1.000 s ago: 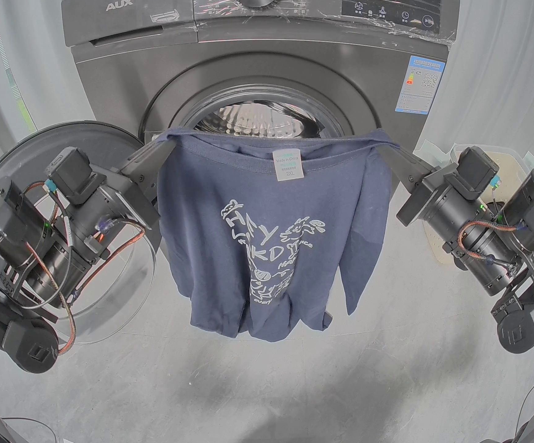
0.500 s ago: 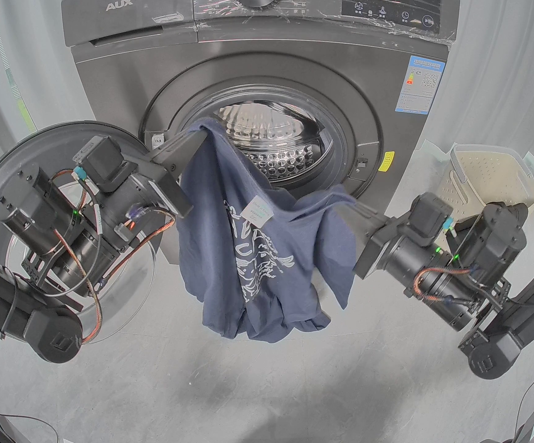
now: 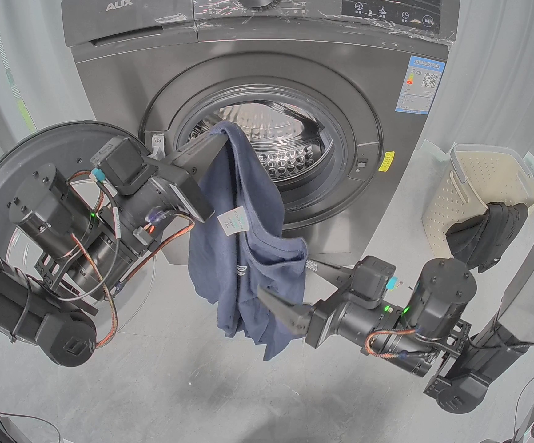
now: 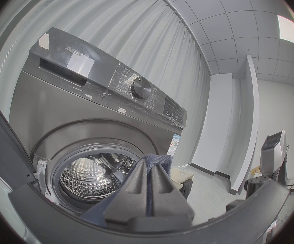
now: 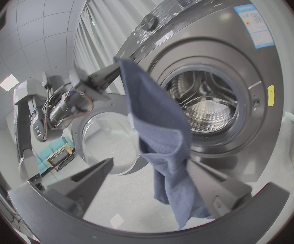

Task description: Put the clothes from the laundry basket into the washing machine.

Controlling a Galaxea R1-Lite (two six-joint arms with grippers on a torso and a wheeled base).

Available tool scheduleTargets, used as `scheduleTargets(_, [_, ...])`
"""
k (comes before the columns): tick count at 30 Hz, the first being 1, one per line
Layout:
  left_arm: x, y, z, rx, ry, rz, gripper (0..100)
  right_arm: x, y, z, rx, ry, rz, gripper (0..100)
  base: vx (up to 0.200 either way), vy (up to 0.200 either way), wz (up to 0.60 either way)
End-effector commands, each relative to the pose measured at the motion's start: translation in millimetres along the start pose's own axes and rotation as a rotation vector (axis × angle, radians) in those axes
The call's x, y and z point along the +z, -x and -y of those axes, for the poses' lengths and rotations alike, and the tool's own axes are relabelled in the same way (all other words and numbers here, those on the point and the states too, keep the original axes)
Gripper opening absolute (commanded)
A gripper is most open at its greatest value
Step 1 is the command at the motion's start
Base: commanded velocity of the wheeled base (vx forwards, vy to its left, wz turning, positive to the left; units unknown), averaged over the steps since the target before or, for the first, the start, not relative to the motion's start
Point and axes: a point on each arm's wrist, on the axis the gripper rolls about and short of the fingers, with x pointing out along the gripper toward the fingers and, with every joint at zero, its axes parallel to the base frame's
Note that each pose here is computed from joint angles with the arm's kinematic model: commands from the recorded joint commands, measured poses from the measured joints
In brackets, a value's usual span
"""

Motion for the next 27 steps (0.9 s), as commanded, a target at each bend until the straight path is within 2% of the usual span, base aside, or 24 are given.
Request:
scheduleTargets(1, [3.7, -1, 0.9, -0.003, -0.001, 0.014, 0, -27, 3, -8.7, 0.029, 0.000, -0.103, 100, 0.000, 0.000, 0.00])
scheduleTargets(5, [13.2, 1, 3.5, -0.010, -0.004, 0.040, 0, -36, -1, -1.9, 0.011, 0.001, -0.122, 100, 0.000, 0.000, 0.00])
scheduleTargets(12, [23.7, 3, 13.1, -0.037, 0.003, 0.066, 0, -38, -26, 32.0, -0.076, 0.004, -0.074, 100, 0.000, 0.000, 0.00])
scheduleTargets(22, [24.7, 3, 15.0, -0.043, 0.006, 0.071, 0, -55, -68, 38.3, -0.051, 0.020, -0.021, 100, 0.000, 0.000, 0.00])
scheduleTargets(27, [25.1, 3, 16.5, -0.049, 0.008, 0.072, 0, -70, -87, 39.3, -0.038, 0.021, -0.009, 100, 0.000, 0.000, 0.00])
